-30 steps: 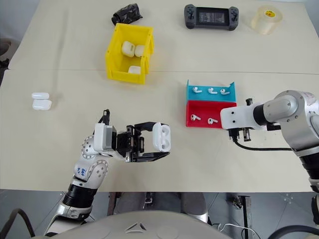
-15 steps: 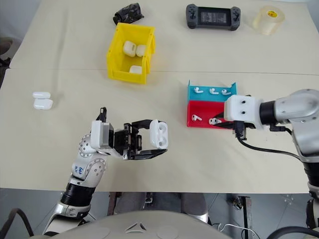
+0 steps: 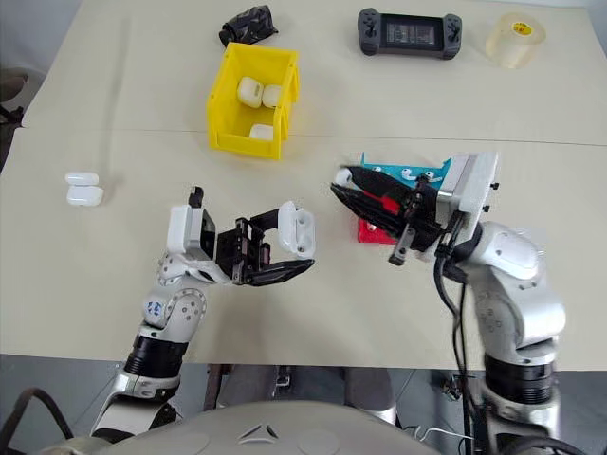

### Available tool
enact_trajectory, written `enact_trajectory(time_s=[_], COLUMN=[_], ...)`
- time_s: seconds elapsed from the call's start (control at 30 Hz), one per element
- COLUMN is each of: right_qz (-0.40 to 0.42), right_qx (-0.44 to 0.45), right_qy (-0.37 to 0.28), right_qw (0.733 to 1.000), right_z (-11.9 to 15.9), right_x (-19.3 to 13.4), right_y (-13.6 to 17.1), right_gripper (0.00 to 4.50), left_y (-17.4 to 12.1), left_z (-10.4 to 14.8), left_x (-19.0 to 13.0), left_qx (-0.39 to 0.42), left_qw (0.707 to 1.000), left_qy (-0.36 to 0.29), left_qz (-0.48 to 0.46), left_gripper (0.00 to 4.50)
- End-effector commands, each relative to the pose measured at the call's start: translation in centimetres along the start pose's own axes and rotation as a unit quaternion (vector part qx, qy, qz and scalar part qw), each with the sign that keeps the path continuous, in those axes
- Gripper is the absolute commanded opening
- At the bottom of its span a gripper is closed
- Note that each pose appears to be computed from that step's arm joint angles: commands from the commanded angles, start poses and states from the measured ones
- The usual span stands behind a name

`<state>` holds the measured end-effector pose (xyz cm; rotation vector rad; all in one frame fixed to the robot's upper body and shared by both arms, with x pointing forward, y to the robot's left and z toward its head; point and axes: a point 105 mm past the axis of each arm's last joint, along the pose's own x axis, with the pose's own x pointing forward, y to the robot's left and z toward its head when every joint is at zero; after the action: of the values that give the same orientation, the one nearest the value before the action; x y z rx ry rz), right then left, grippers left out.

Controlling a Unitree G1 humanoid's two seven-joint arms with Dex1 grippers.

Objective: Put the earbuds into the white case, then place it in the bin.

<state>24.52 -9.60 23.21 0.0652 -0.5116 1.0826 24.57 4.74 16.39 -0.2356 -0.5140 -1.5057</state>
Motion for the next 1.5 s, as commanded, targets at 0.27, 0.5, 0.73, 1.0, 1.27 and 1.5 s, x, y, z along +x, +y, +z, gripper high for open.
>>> enact_trajectory(time_s=[0.27,0.5,0.73,1.0,1.27,1.5], right_qz=[0.019,0.017,0.001,-0.006,0.016,0.04], right_qx=[0.011,0.015,0.016,0.034,0.066,0.072], right_qy=[-0.071,-0.069,-0.066,-0.063,-0.046,-0.012], right_qw=[0.997,0.997,0.998,0.997,0.997,0.997], right_z=[1.0,-0.2,-0.8,-1.1,-1.6,-2.3], right_x=[1.9,1.8,1.4,1.1,0.9,0.8], right_y=[3.3,3.6,2.9,2.2,2.6,3.0], right_gripper=[0.51,0.51,0.51,0.51,0.51,0.51], left_y=[0.7,0.8,0.5,0.4,0.4,0.3], left_z=[1.4,2.0,2.3,2.6,2.8,2.8], left_x=[1.0,1.6,1.7,1.8,2.0,2.0], left_qx=[-0.004,0.0,0.002,0.006,0.012,0.013], left_qw=[0.999,0.998,0.998,0.998,0.998,0.998], left_qy=[-0.044,-0.054,-0.056,-0.06,-0.066,-0.066], left_qz=[-0.009,-0.011,-0.012,-0.009,-0.007,-0.009], left_gripper=[2.79,2.79,2.79,2.79,2.79,2.79])
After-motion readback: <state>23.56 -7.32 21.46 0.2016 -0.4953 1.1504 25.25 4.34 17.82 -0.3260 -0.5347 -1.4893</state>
